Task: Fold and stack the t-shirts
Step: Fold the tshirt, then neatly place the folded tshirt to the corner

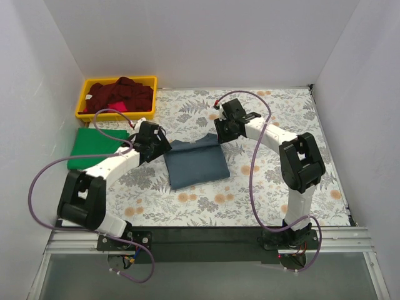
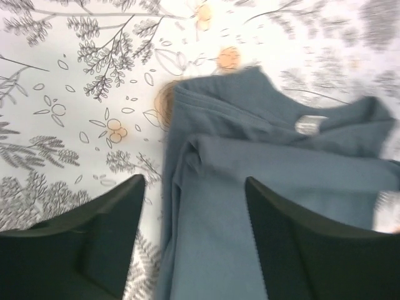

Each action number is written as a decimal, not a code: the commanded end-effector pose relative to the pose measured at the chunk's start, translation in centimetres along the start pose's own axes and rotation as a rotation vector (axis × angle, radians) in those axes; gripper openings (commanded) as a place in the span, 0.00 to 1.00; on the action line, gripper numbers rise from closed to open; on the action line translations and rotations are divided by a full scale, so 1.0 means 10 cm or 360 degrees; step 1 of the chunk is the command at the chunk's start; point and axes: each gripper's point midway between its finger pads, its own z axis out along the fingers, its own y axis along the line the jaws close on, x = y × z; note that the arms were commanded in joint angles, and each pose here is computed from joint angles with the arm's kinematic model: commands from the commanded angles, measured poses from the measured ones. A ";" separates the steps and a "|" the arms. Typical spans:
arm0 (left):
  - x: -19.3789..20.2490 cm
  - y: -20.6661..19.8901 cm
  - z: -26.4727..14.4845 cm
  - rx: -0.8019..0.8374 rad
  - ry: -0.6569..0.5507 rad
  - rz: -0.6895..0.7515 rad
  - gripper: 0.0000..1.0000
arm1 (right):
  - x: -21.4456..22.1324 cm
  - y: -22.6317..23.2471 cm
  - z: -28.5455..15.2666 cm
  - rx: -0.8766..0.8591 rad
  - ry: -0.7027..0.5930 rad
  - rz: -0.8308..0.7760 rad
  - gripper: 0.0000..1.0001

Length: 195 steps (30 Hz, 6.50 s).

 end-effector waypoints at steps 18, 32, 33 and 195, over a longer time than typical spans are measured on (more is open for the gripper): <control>0.00 -0.79 0.00 0.0647 0.0128 -0.0132 0.32 | -0.42 0.64 -0.27 -0.0985 -0.0322 -0.0344 0.39; 0.07 0.07 0.77 0.0439 0.0308 -0.0635 0.23 | -0.51 0.06 0.59 -0.1353 -0.0148 0.0475 0.39; 0.10 0.08 0.77 0.0441 0.0327 -0.0638 0.23 | -0.46 0.02 0.61 -0.1352 -0.0136 0.0509 0.39; 0.22 0.61 -0.55 0.0298 0.0275 -0.0559 0.98 | 0.60 2.52 -0.27 -0.0194 -0.0316 -0.1046 0.01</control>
